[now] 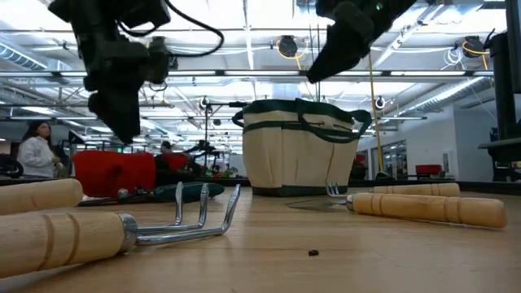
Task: Pick & Place Garden tools in Gardening bag
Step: Put the red gloves into the gardening bag
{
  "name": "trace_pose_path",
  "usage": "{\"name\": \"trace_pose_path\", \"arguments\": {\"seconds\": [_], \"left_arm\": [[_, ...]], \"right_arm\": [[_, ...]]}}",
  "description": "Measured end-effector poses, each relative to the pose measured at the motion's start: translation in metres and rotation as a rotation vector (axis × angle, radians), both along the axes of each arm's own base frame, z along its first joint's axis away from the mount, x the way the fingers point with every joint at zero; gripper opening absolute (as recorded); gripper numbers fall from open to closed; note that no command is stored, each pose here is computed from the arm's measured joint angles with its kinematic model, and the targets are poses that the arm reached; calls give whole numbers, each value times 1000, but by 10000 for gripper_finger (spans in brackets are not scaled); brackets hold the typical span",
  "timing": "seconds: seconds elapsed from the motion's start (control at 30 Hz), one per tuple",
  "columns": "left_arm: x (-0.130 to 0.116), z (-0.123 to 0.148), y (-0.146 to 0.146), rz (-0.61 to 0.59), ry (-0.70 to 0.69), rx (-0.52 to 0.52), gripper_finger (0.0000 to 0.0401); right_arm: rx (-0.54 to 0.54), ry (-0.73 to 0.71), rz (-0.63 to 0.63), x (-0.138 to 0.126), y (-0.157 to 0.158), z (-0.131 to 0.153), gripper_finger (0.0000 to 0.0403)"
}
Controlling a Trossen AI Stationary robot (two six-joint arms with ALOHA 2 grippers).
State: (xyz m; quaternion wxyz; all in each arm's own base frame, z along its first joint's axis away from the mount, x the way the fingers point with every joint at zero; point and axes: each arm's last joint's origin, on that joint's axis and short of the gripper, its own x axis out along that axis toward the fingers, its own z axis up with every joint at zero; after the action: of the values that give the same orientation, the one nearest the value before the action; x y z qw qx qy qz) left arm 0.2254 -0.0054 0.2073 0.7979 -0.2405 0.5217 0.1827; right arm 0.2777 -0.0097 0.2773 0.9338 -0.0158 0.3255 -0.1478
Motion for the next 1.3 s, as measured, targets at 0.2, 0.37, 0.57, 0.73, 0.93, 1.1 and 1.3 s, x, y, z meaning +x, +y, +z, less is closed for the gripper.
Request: {"name": "trace_pose_path", "arguments": {"seconds": [0.2,0.37,0.57,0.73,0.93,1.1,1.3], "left_arm": [[13,-22,-5,-5,78,-5,244],[20,-37,-5,-51,130,20,244],[26,-47,-4,-54,146,33,234],[25,-47,-6,-110,154,-6,144],[29,-32,1,-83,140,-36,35],[39,20,4,-115,0,3,35],[53,87,5,-150,-202,113,36]], "right_arm": [[0,29,-1,-3,0,-18,216],[7,19,-4,-3,0,-18,211],[9,13,-6,-3,0,-17,210],[2,16,1,-3,0,-17,210],[-3,16,7,-3,0,-17,210],[-33,19,32,-2,0,-18,210],[-50,60,188,-5,3,-30,210]]}}
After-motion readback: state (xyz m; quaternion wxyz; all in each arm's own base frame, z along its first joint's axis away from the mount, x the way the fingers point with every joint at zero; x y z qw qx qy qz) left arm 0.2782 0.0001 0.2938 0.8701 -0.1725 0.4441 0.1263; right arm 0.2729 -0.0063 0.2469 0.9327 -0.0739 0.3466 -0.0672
